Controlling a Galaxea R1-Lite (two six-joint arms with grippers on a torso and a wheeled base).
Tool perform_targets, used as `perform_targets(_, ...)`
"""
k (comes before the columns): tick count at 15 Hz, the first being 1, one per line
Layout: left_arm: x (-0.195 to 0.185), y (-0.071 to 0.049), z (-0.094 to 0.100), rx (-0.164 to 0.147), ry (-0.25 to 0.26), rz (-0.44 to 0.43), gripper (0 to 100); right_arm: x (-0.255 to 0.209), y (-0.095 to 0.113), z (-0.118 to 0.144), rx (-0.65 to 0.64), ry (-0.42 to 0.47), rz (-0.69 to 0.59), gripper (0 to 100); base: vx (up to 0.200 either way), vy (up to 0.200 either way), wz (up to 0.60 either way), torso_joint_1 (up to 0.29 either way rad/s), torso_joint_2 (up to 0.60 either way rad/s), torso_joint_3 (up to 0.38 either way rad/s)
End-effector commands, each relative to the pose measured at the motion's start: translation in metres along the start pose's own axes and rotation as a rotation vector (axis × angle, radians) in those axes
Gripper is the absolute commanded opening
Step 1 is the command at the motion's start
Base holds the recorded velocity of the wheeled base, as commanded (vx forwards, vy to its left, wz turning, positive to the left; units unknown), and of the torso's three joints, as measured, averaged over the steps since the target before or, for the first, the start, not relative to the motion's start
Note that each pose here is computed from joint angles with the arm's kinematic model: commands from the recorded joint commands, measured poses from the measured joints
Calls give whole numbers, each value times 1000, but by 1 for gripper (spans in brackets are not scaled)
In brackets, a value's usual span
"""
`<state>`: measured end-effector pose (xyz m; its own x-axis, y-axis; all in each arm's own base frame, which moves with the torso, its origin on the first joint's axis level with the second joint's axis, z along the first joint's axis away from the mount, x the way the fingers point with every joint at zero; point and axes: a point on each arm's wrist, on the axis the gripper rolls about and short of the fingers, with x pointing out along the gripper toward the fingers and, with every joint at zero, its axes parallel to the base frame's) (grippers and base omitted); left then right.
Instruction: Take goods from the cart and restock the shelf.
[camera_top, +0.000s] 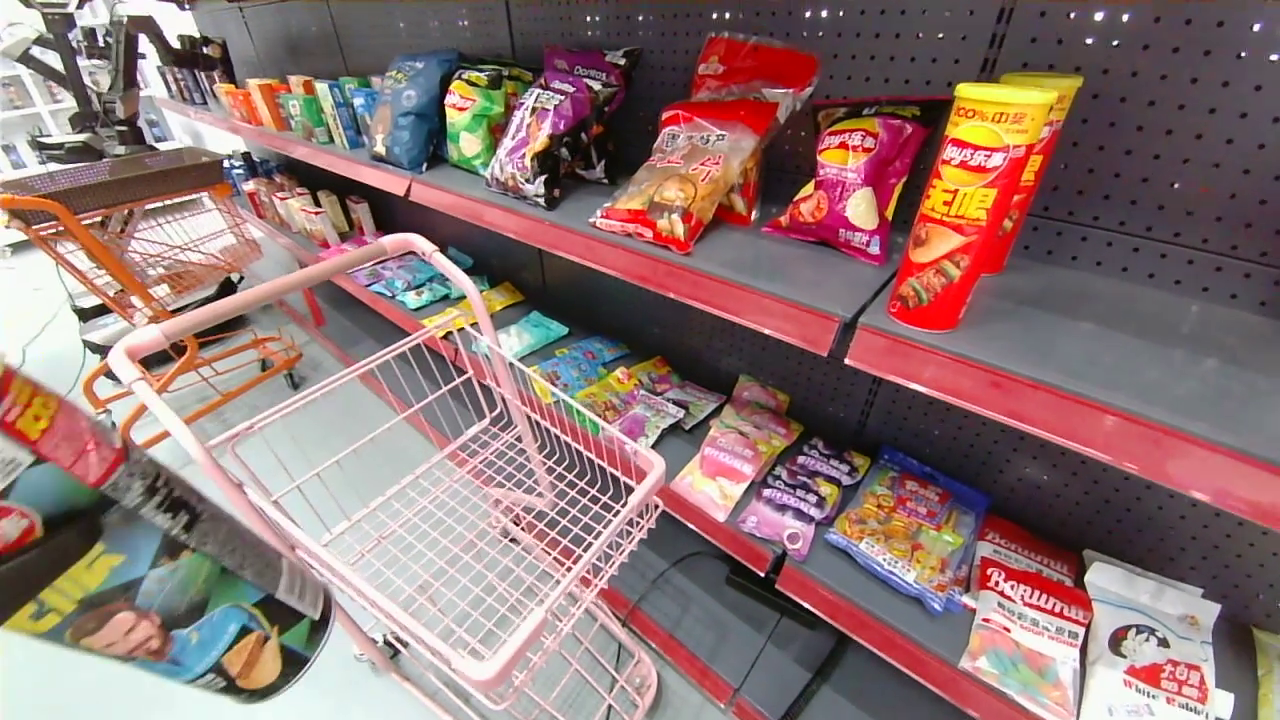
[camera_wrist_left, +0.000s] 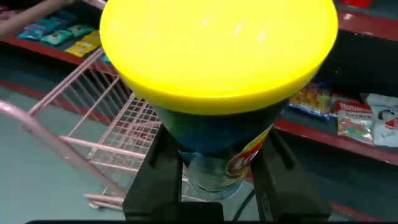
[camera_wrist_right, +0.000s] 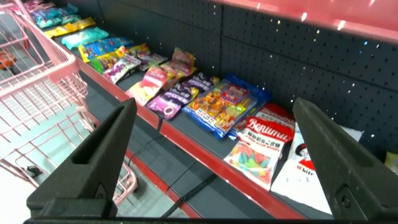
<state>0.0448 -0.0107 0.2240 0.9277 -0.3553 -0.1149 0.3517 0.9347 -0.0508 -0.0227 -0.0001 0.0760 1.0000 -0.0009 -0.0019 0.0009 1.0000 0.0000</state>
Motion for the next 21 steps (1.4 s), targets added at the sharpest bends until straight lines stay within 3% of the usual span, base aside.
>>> perform_targets(1, -39, -9, -7, 30, -134, 67, 0, 0, 0, 0, 0, 0, 1, 100, 0, 0, 0, 193, -535, -349)
perform_targets(10, -46, -9, -9, 32, -168, 145, 0, 0, 0, 0, 0, 0, 1, 100, 0, 0, 0, 219, -547, -332)
perform_targets(12, -51, -10, -11, 52, -184, 184, 0, 0, 0, 0, 2, 0, 1, 100, 0, 0, 0, 164, -405, -224)
perform_targets(14, -55, -11, -19, 68, -180, 179, 0, 0, 0, 0, 0, 0, 1, 100, 0, 0, -600, 80, -190, -102)
perform_targets(17, -55, -11, -28, 65, -166, 184, 0, 0, 0, 0, 0, 0, 1, 100, 0, 0, -600, 23, -22, -17)
perform_targets(21, -56, -11, -29, 77, -170, 199, 0, 0, 0, 0, 2, 0, 1, 100, 0, 0, -600, 8, -1, 0)
